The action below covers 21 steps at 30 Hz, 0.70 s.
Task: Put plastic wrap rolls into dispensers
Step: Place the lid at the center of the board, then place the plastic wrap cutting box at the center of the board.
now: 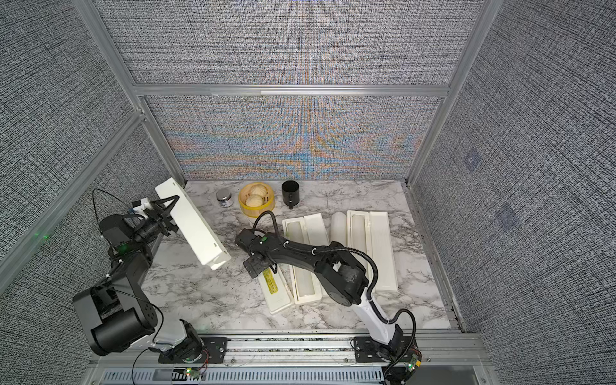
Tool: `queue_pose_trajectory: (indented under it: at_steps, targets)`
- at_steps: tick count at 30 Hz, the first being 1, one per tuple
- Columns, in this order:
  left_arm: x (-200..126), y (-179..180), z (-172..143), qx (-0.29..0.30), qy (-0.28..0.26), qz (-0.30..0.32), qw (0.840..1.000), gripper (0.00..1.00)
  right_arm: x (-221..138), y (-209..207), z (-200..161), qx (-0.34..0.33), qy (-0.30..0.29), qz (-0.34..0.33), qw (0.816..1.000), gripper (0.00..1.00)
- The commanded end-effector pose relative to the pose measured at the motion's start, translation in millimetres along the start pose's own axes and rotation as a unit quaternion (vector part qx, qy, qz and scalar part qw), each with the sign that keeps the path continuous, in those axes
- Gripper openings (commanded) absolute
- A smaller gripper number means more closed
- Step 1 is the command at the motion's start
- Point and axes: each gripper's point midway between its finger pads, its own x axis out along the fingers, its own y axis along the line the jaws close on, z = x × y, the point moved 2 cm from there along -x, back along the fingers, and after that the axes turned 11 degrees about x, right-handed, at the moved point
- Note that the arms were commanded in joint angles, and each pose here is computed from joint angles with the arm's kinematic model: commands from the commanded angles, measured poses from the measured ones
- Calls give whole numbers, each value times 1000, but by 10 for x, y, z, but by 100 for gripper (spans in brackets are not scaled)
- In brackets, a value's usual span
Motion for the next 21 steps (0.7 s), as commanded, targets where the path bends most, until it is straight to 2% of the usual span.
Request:
queue_pose_trajectory:
  at_steps: [1,8,12,15,17,21]
  targets:
    - [-2,13,-42,16,8,8,1000,71,-120,37,-19,12,11,44,999,99]
    - [131,50,-251,21,45,17,999,71,-622,-229,144,68,-10,119,990,99]
    - [304,8,-459,41,90,18,995,71,-1057,-442,299,116,-47,189,974,91]
    - [441,-23,-622,49,122,5,991,71,-1438,-450,443,140,-81,278,947,85]
    - [551,-53,-755,54,145,-4,988,72,-1702,-356,555,146,-101,345,922,82]
    - [713,-110,-929,62,173,-18,983,72,-2001,-93,702,149,-108,447,876,79]
